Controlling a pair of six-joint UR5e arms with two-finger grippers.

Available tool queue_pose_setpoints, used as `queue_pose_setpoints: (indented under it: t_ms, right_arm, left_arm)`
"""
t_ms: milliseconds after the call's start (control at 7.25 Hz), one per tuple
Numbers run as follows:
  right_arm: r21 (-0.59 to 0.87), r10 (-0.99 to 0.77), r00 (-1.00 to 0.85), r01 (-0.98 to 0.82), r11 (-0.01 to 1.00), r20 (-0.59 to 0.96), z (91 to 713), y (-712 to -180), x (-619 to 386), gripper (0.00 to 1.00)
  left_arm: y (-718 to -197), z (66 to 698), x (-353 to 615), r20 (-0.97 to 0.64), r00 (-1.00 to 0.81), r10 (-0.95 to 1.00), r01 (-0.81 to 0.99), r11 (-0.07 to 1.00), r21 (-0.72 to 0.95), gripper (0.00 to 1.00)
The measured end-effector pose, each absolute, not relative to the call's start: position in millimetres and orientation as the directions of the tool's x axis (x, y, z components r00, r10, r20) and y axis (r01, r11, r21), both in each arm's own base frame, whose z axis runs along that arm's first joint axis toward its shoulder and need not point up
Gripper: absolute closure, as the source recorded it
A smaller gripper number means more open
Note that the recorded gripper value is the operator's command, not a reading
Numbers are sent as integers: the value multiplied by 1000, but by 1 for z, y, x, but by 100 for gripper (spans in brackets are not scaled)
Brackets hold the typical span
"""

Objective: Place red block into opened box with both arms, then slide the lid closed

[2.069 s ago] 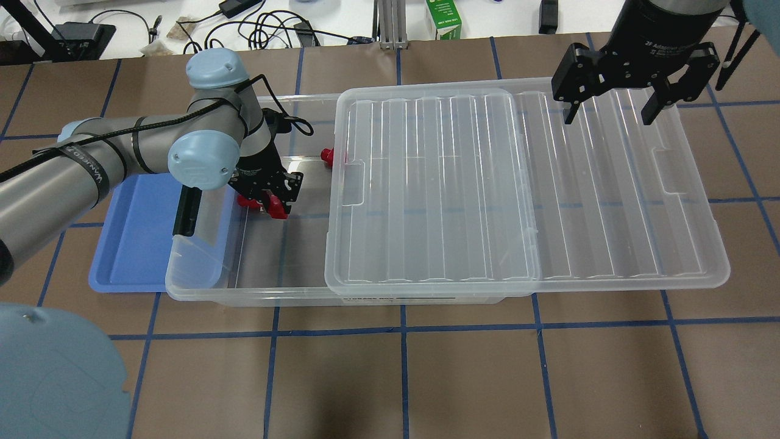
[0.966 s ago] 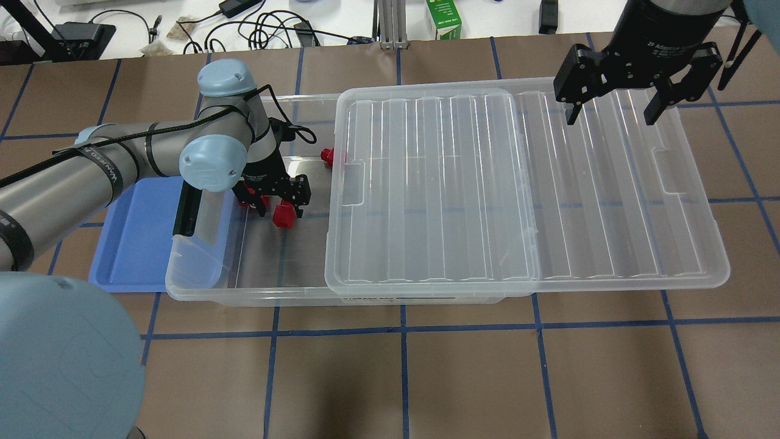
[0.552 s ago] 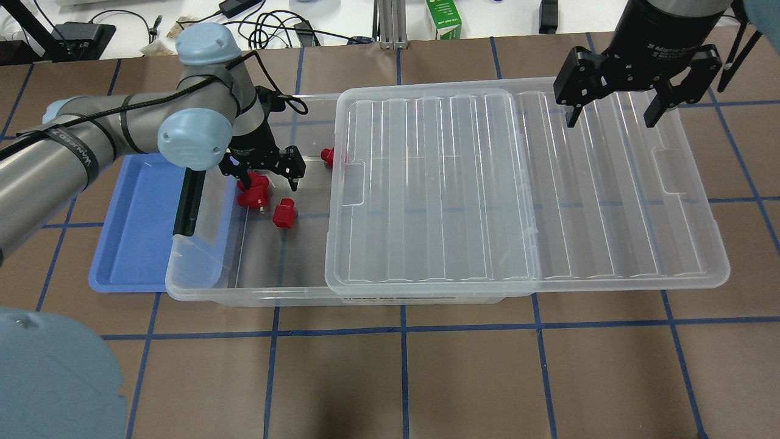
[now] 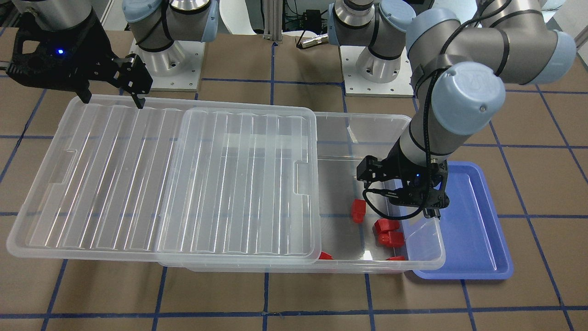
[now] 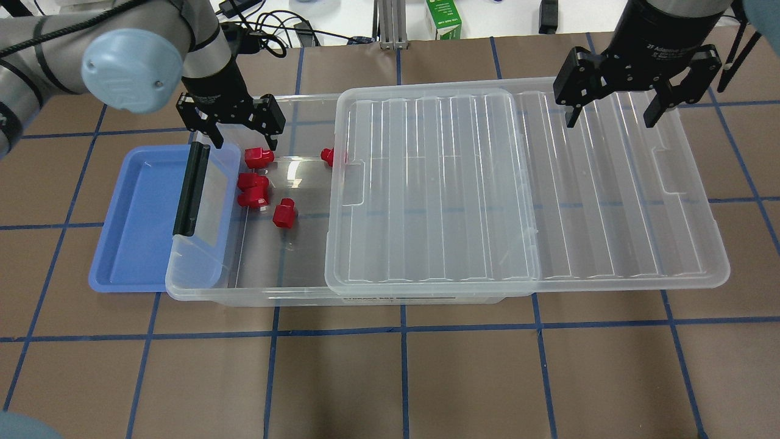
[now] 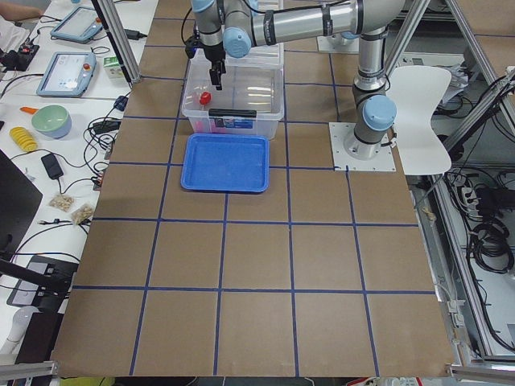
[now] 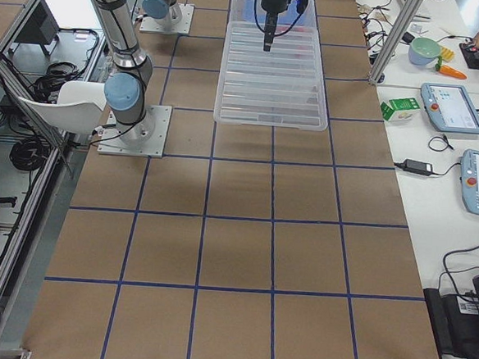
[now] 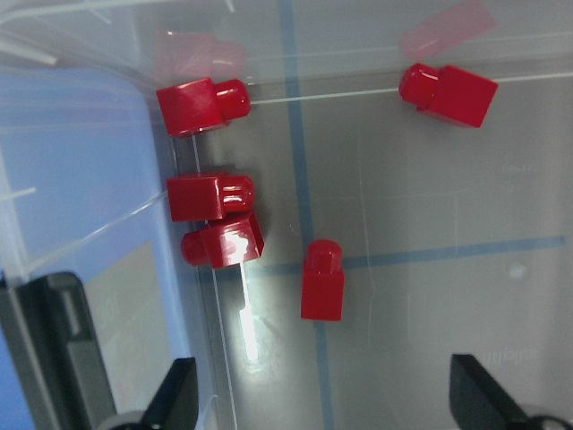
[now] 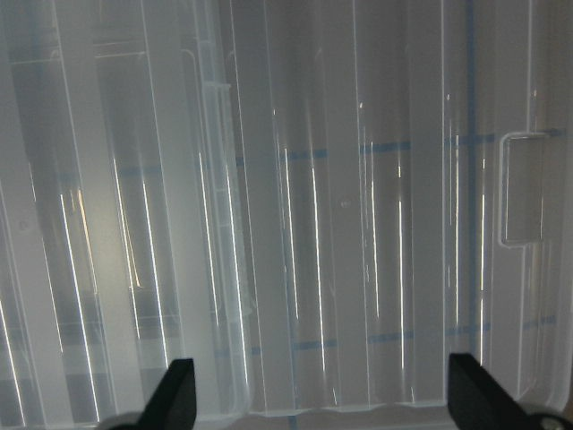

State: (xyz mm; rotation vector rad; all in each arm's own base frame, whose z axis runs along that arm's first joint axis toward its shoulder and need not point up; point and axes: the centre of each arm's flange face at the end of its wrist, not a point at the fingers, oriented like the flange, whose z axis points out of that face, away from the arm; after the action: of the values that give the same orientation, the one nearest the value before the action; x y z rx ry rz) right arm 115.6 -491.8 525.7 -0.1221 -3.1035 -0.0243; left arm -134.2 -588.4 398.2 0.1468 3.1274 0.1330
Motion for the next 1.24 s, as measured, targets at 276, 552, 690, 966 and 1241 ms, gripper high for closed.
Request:
queue_pose_setpoints:
  t_ms: [276,552,690,966,1241]
  right_arm:
    - [15,57,-997,58,998,58,525,-494,107,0]
    - [17,-35,-997,-34,999,68,529,-501,58,0]
    - [23,-62,-996,-61,998,67,530,-503,19,0]
    - [35,-98,-994,-96,995,56,524,-501,-66,1]
    - [42,-83,-996,-81,996,43,487,-495,-132,1]
  left_arm:
    - [-562,443,-133,-21,-995,96,94,993,71,0]
    - [-529,481,-133,-28,-995,99,97,994,59,0]
    - [-513,494,-134,-26,-995,96,95,994,59,0]
    - [-496,507,-135,-24,-995,93,91,994,56,0]
    - [-493,504,-135,-21,-995,101,100,993,61,0]
